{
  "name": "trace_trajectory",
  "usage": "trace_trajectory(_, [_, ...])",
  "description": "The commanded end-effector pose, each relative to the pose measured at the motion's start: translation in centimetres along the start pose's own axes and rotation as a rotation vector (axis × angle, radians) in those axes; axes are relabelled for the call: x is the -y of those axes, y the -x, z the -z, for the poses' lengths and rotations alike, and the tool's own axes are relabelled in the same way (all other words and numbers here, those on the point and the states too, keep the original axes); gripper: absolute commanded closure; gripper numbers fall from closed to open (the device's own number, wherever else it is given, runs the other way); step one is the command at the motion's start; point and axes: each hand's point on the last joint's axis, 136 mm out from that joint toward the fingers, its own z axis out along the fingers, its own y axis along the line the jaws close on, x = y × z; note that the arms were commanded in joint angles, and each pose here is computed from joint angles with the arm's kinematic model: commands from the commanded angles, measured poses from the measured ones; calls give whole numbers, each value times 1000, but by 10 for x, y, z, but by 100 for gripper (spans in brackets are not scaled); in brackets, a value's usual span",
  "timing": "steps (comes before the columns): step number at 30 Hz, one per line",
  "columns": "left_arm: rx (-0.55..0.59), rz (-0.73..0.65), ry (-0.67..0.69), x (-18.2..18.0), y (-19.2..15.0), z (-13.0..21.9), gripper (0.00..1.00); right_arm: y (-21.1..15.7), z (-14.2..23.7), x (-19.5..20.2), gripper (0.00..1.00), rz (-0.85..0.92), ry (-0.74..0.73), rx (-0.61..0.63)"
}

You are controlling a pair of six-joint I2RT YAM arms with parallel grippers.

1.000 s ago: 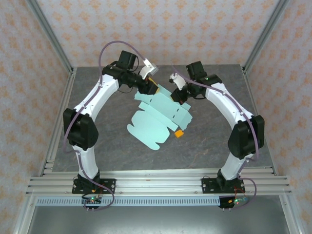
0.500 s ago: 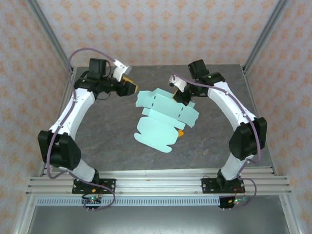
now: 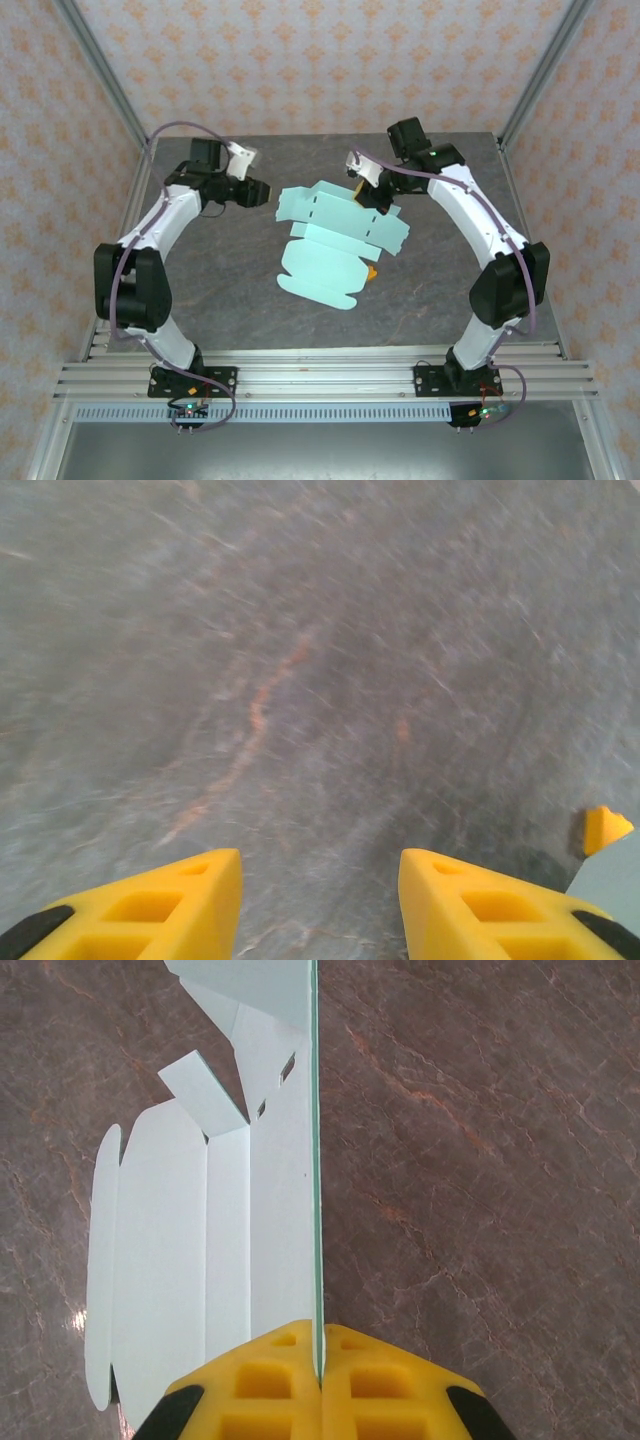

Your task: Fold the paper box

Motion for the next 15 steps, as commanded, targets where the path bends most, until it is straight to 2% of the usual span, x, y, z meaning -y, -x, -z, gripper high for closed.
trace_trajectory(1, [25,-116,-164,43,14,-7,54,14,12,-4,100,48,21,43])
trace_trajectory(5, [9,-150,-281,69,8,-9,55,11,11,-1,100,52,14,23])
trace_trajectory(9, [-34,-157,-288,73,-5,-14,55,14,7,2,100,62,3,34])
trace_trajectory(15, [-22,-67,-30,25,-10,-31,55,4,-14,19,100,149,-147,-67])
